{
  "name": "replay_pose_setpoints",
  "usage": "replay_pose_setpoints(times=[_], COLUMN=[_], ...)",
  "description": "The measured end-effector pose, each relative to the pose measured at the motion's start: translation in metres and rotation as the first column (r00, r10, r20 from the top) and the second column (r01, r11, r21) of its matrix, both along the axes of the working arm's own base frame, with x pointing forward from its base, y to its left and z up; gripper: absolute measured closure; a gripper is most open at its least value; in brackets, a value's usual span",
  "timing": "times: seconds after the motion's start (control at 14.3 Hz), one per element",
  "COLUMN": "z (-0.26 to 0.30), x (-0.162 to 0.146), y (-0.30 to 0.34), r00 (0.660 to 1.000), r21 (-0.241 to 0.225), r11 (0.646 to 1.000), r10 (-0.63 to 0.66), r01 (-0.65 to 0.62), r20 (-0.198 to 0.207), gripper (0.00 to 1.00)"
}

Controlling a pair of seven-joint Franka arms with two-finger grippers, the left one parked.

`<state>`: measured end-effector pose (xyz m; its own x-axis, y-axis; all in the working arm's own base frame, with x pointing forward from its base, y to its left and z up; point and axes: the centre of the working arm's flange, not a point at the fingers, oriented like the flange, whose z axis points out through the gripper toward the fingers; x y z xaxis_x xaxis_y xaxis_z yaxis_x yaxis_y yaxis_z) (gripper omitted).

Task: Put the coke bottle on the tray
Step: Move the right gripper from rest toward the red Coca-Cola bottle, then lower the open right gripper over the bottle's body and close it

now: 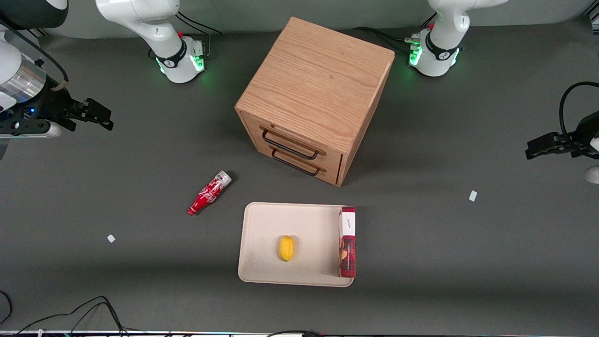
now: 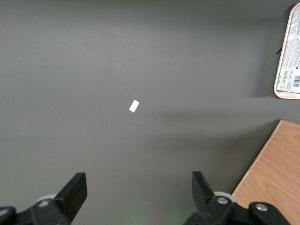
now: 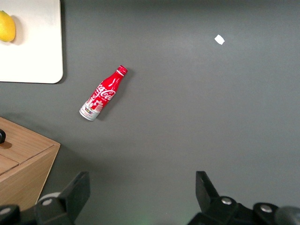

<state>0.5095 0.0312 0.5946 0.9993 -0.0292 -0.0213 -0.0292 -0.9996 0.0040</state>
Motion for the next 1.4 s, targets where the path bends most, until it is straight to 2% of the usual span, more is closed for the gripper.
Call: replay_pose_setpoints(times=[0.49,0.77,0.91,1.05,1.4], z=[-0.006,-0.034,-0.056,-0.087,-0.183], x=[0.005,0.028,0.046,0.065,0.104], y=[0.0,0.017,0.036,0.057,0.108], r00=[1.0,0.986,0.971,0.955,0.883], r21=[-0.002,0.036,0.031,0.028,0.03], r11=[1.0,0.987,0.973,0.956,0.883], r10=[-0.018,-0.151,-0.225,-0.291,-0.467], r01=[0.018,0.154,0.228,0.294,0.468], r20=[-0.013,-0.066,-0.077,-0.064,-0.048], gripper=[0.0,0.0,0.0,0.0,0.0])
